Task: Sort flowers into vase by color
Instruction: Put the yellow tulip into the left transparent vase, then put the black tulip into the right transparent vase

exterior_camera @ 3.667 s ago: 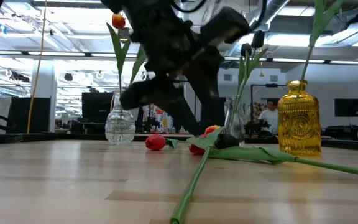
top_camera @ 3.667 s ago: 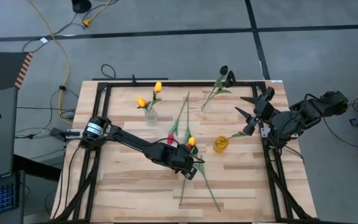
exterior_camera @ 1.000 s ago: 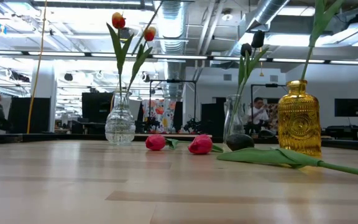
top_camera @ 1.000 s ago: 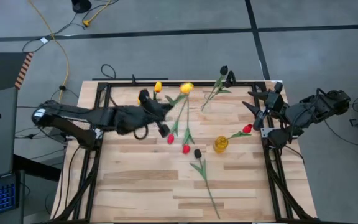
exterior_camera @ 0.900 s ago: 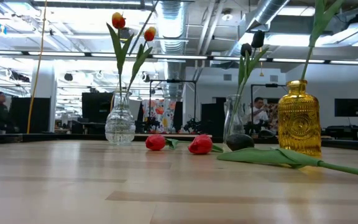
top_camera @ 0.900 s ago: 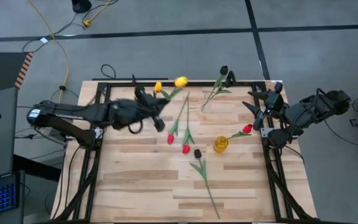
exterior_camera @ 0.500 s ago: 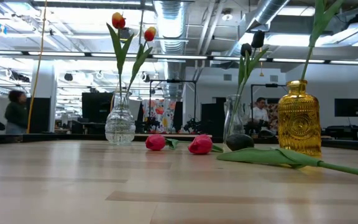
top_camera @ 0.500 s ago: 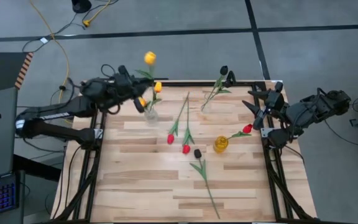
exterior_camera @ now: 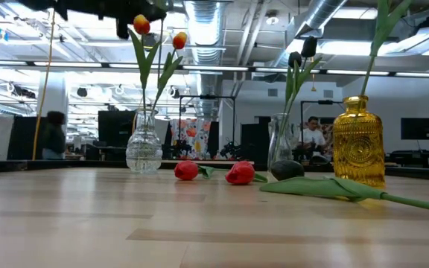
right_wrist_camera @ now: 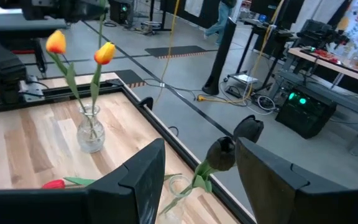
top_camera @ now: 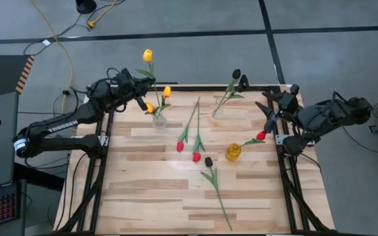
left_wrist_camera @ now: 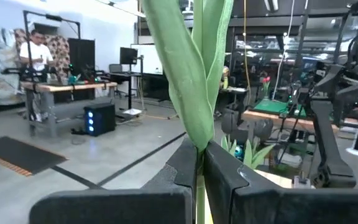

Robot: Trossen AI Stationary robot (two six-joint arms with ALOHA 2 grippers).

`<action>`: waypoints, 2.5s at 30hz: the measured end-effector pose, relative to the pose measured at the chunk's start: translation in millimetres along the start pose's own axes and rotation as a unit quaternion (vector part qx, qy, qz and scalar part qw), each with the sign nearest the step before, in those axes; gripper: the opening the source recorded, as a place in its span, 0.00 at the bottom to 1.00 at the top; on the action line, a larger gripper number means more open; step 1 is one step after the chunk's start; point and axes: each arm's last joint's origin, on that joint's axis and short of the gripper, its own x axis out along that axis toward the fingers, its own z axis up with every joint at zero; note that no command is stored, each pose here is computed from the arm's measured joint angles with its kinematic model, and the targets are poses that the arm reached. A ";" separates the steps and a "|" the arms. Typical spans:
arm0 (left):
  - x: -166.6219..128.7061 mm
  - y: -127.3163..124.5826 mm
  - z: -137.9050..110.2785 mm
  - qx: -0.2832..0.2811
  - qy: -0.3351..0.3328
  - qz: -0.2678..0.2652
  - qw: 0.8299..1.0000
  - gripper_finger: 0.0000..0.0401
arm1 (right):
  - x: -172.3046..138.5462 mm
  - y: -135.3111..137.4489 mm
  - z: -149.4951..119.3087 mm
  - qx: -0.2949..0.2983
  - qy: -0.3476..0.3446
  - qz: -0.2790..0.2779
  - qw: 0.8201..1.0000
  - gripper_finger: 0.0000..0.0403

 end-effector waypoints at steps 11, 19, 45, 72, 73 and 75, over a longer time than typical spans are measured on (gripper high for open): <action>-8.9 10.2 -47.1 -0.049 0.037 0.019 0.998 0.00 | 14.9 11.0 -0.8 -0.020 0.021 -0.029 0.999 0.55; -12.7 11.2 -62.3 -0.045 0.061 0.022 0.997 0.00 | 24.0 15.0 -1.6 -0.028 0.033 -0.049 0.998 0.55; -17.6 12.2 -83.3 -0.050 0.166 0.028 0.984 0.02 | 27.4 11.5 -1.5 -0.024 0.037 -0.065 0.997 0.55; -11.2 10.7 -62.6 -0.010 0.139 0.016 0.990 0.40 | 15.9 0.5 25.3 0.004 0.004 -0.031 0.999 0.55; -10.5 10.6 -60.1 -0.005 0.136 0.016 0.991 0.40 | 14.8 0.0 27.3 0.008 0.003 -0.019 1.000 0.55; -9.2 10.5 -55.0 0.005 0.128 0.020 0.992 0.40 | 13.1 -0.2 30.6 0.014 0.002 0.012 1.000 0.55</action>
